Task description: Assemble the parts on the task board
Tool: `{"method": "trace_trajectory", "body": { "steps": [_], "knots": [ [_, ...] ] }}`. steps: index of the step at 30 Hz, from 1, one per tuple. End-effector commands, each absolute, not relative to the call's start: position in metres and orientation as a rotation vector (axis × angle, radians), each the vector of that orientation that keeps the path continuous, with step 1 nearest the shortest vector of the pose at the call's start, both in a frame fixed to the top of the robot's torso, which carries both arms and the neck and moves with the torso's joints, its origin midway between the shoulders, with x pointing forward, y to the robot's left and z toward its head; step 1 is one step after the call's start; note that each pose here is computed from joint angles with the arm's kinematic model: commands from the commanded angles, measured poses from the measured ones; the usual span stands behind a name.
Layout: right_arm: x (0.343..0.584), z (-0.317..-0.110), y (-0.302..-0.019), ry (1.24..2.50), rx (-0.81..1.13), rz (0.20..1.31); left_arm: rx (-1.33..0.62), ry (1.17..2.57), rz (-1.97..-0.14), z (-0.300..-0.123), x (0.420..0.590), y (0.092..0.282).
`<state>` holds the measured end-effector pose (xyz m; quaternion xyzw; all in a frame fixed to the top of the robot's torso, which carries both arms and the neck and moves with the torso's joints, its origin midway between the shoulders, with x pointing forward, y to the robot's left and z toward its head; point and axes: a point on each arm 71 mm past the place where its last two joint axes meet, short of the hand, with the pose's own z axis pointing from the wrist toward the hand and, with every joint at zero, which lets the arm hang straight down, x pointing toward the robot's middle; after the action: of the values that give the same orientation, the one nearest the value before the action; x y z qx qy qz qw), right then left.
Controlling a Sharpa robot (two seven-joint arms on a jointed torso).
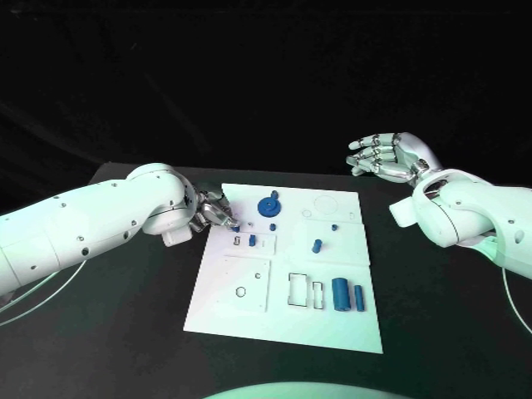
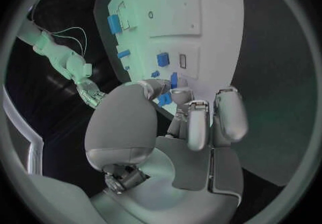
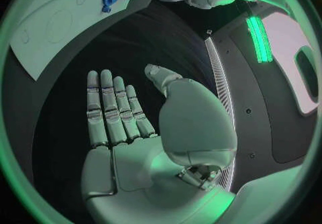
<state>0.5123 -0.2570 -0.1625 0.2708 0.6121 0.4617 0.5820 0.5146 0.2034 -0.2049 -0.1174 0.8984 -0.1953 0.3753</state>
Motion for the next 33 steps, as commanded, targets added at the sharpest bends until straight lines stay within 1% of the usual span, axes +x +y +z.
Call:
{"method": "trace_trajectory", "body": {
  "steps": [1,9,33],
  "knots": [
    [0.512,-0.163,-0.256,1.44,0.623,1.092,-0.263,2.274,-0.504,-0.205,0.51,0.201],
    [0.511,-0.164,-0.255,1.443,0.624,1.093,-0.199,2.282,-0.49,-0.209,0.502,0.196],
    [0.511,-0.165,-0.256,1.444,0.625,1.095,-0.099,2.29,-0.419,-0.216,0.5,0.191]
  ]
}}
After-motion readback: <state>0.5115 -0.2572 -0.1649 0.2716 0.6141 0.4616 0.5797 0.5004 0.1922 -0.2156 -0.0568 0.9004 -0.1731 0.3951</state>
